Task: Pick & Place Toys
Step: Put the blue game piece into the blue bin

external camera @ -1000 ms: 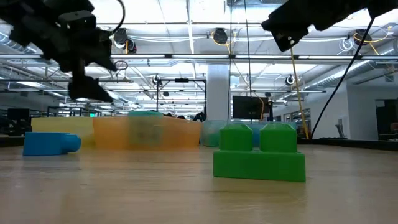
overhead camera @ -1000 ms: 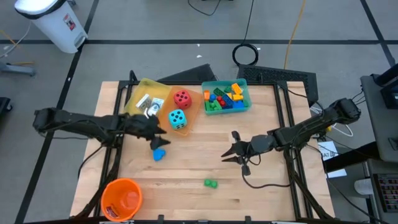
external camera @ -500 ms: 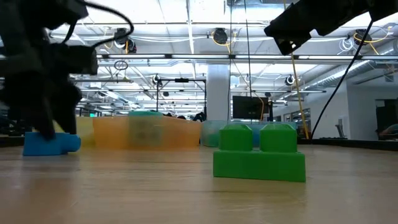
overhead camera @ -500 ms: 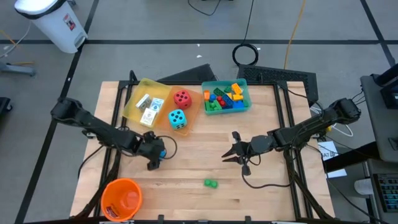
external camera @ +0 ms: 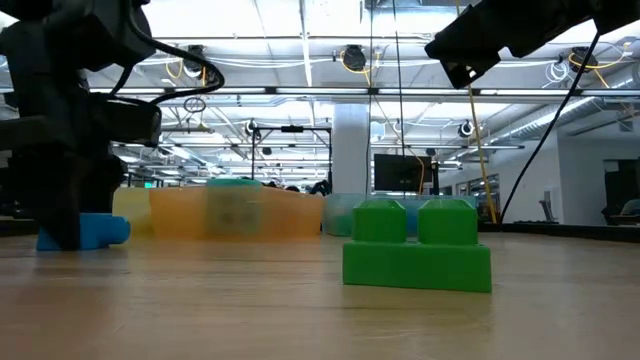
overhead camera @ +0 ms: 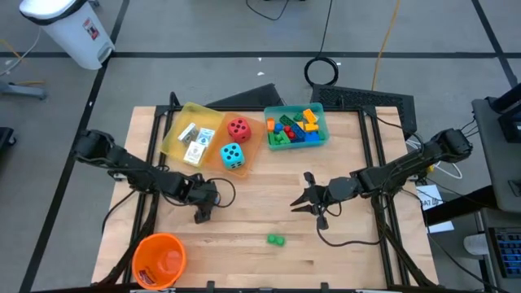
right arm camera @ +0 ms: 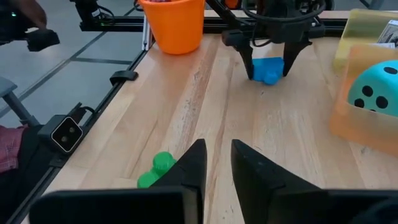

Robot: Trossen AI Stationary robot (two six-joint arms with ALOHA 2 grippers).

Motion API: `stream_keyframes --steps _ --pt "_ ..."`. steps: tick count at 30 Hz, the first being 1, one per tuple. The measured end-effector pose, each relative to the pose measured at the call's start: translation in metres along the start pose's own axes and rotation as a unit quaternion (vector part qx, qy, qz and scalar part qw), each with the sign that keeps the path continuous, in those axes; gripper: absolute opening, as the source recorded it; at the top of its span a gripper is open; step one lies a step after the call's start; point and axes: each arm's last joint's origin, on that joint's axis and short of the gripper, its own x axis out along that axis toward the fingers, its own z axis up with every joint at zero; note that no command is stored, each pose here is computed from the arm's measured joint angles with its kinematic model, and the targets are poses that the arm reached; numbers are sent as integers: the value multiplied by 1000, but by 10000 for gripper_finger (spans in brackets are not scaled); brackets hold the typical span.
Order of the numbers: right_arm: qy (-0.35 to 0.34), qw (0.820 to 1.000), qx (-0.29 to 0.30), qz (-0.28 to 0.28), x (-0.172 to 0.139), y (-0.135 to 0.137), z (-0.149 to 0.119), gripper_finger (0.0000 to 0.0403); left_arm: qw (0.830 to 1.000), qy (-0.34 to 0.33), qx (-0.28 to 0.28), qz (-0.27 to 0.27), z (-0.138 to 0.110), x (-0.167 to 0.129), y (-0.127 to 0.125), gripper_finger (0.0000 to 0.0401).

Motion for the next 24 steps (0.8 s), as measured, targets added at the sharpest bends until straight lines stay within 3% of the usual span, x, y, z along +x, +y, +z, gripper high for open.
stream_keyframes --steps 4,7,11,15,20,24 --pt "0 1000 0 0 0 0 0 49 1000 -5 -1 -8 7 -4 -4 287" --pt "0 1000 -10 0 0 0 0 50 999 -20 7 -29 19 -12 -12 289" --pt "2 999 -45 -13 0 -1 -3 50 991 -112 19 -72 49 -30 -26 289" --pt "6 992 -109 -57 0 -3 -14 59 962 -233 40 -134 79 -54 -43 289" --pt "-30 970 -230 -78 13 5 -19 126 941 -298 48 -156 104 -79 -49 289" --pt "-90 924 -347 -137 34 13 -19 213 934 -311 39 -169 117 -89 -49 289"
